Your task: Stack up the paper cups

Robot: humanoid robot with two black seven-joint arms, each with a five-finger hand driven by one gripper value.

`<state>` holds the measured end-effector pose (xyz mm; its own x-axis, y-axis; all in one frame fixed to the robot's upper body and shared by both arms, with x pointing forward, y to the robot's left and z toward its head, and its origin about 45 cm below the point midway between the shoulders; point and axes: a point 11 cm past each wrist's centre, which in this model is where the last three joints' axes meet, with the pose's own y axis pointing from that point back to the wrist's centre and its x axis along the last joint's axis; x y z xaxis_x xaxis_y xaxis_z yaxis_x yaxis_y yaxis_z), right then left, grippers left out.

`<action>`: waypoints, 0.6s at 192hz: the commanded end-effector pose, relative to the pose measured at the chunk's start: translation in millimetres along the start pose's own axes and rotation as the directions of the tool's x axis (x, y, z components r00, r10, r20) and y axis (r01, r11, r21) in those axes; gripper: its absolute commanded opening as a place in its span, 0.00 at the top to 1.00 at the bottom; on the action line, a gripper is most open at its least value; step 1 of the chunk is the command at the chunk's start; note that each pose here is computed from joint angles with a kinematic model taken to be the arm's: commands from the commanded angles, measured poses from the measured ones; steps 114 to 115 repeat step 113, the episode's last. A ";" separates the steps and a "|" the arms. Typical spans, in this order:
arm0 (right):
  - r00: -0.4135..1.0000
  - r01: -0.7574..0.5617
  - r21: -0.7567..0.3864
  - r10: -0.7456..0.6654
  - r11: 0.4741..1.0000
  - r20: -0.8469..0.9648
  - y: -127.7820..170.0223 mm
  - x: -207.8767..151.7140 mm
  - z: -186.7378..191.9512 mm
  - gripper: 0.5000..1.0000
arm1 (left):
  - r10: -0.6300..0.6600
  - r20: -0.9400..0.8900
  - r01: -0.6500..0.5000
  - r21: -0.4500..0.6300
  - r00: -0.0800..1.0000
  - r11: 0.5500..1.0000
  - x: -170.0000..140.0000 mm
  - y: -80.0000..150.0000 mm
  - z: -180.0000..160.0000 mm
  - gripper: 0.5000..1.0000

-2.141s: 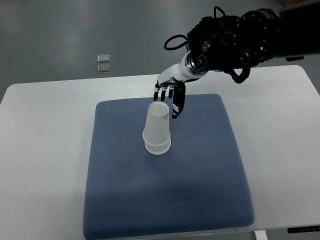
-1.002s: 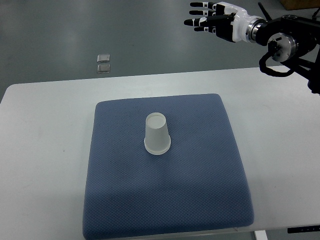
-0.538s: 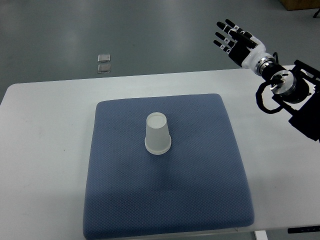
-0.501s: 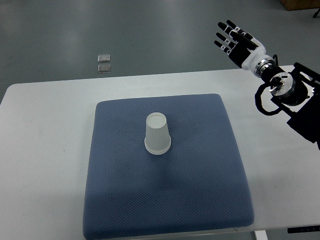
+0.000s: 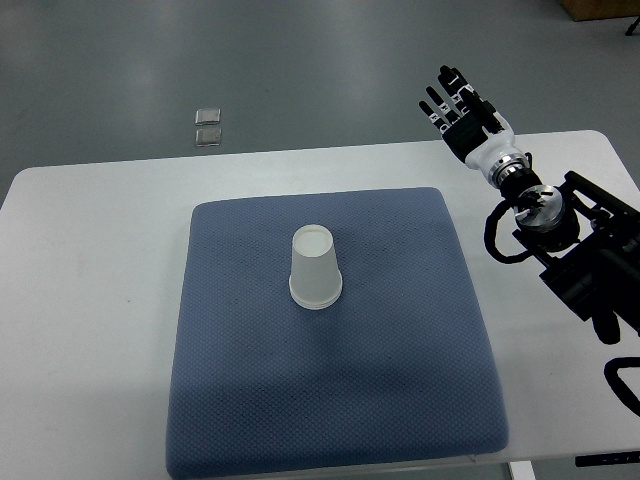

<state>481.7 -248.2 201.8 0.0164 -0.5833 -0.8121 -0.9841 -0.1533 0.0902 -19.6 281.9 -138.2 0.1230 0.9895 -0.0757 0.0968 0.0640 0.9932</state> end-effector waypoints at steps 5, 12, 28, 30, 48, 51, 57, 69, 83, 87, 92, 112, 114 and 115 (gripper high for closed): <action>1.000 0.005 -0.008 -0.005 1.000 0.013 4.7 9.7 7.5 0.15 | 0.001 -0.004 -0.001 -0.001 1.000 1.000 0.6 0.0 0.2 0.00; 1.000 0.006 -0.010 -0.006 1.000 0.015 5.5 11.1 8.6 0.15 | 0.003 -0.004 -0.003 -0.001 1.000 1.000 1.1 0.0 0.1 0.00; 1.000 0.004 -0.016 -0.004 1.000 0.023 10.2 18.5 13.0 0.15 | 0.004 -0.006 -0.004 -0.001 1.000 1.000 1.7 0.1 0.2 0.00; 1.000 0.006 -0.017 -0.006 1.000 0.024 10.1 18.3 13.6 0.15 | 0.006 -0.006 -0.006 -0.001 1.000 1.000 2.2 0.1 0.2 0.00; 0.999 0.013 -0.023 -0.012 1.000 0.033 10.5 18.1 19.4 0.15 | 0.012 -0.007 -0.012 0.000 1.000 1.000 4.3 0.1 -0.1 0.00; 0.999 0.010 -0.023 -0.009 1.000 0.033 10.7 19.1 19.1 0.15 | 0.012 -0.007 -0.012 0.000 1.000 1.000 4.3 0.1 -0.1 0.00; 0.999 0.009 -0.023 -0.008 1.000 0.033 10.6 19.2 19.7 0.15 | 0.012 -0.008 -0.012 -0.001 1.000 1.000 4.3 0.1 0.1 0.00; 0.999 0.009 -0.025 -0.008 1.000 0.031 10.6 19.3 20.4 0.15 | 0.012 -0.009 -0.012 -0.003 1.000 1.000 4.4 0.2 1.1 0.00; 1.000 0.010 -0.026 -0.009 1.000 0.027 10.6 19.2 20.5 0.15 | 0.015 -0.011 -0.015 -0.003 1.000 1.000 5.1 0.3 1.2 0.00; 1.000 0.010 -0.026 -0.010 1.000 0.025 10.6 19.1 20.6 0.15 | 0.014 -0.013 -0.015 -0.003 1.000 1.000 5.1 0.3 1.2 0.00; 1.000 0.012 -0.028 -0.012 1.000 0.021 10.3 18.4 20.6 0.15 | 0.014 -0.013 -0.015 -0.003 1.000 1.000 5.1 0.3 1.2 0.00; 1.000 0.013 -0.029 -0.013 0.999 0.019 10.3 18.0 21.4 0.15 | 0.031 -0.015 -0.031 -0.001 0.999 1.000 10.9 0.5 0.4 0.00; 1.000 0.014 -0.031 -0.013 0.999 0.019 10.3 17.7 22.5 0.15 | 0.033 -0.015 -0.033 0.000 0.999 0.999 11.4 0.5 0.3 0.00; 1.000 0.014 -0.031 -0.013 0.999 0.019 10.3 17.7 22.5 0.15 | 0.033 -0.015 -0.033 0.000 0.999 0.999 11.4 0.5 0.3 0.00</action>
